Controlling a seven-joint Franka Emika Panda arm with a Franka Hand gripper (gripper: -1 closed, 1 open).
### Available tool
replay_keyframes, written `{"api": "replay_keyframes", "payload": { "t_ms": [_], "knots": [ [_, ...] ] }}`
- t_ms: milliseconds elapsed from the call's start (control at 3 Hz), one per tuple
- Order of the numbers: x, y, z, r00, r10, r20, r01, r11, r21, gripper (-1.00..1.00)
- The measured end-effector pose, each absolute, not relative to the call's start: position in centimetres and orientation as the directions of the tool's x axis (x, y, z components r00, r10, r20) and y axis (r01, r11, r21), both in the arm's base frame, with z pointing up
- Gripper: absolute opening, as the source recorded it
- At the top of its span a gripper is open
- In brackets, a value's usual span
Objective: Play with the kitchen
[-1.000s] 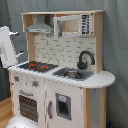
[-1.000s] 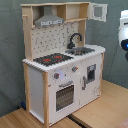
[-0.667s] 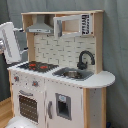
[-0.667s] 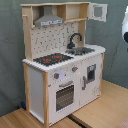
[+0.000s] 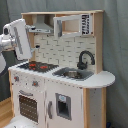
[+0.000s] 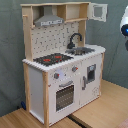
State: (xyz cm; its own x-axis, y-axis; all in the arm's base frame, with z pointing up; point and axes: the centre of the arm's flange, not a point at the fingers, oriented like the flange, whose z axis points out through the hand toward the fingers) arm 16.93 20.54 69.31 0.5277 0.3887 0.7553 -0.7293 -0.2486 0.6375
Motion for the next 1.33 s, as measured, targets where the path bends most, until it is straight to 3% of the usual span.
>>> {"api": "replay_keyframes", "payload": {
  "t_ms": [1000, 1333],
  "knots": [
    [21.9, 17.6, 70.6, 0.494, 0.391, 0.777, -0.754, -0.253, 0.606, 1.0],
    [22.3, 17.3, 70.7, 0.492, 0.393, 0.777, -0.754, -0.254, 0.606, -1.0]
  ]
}}
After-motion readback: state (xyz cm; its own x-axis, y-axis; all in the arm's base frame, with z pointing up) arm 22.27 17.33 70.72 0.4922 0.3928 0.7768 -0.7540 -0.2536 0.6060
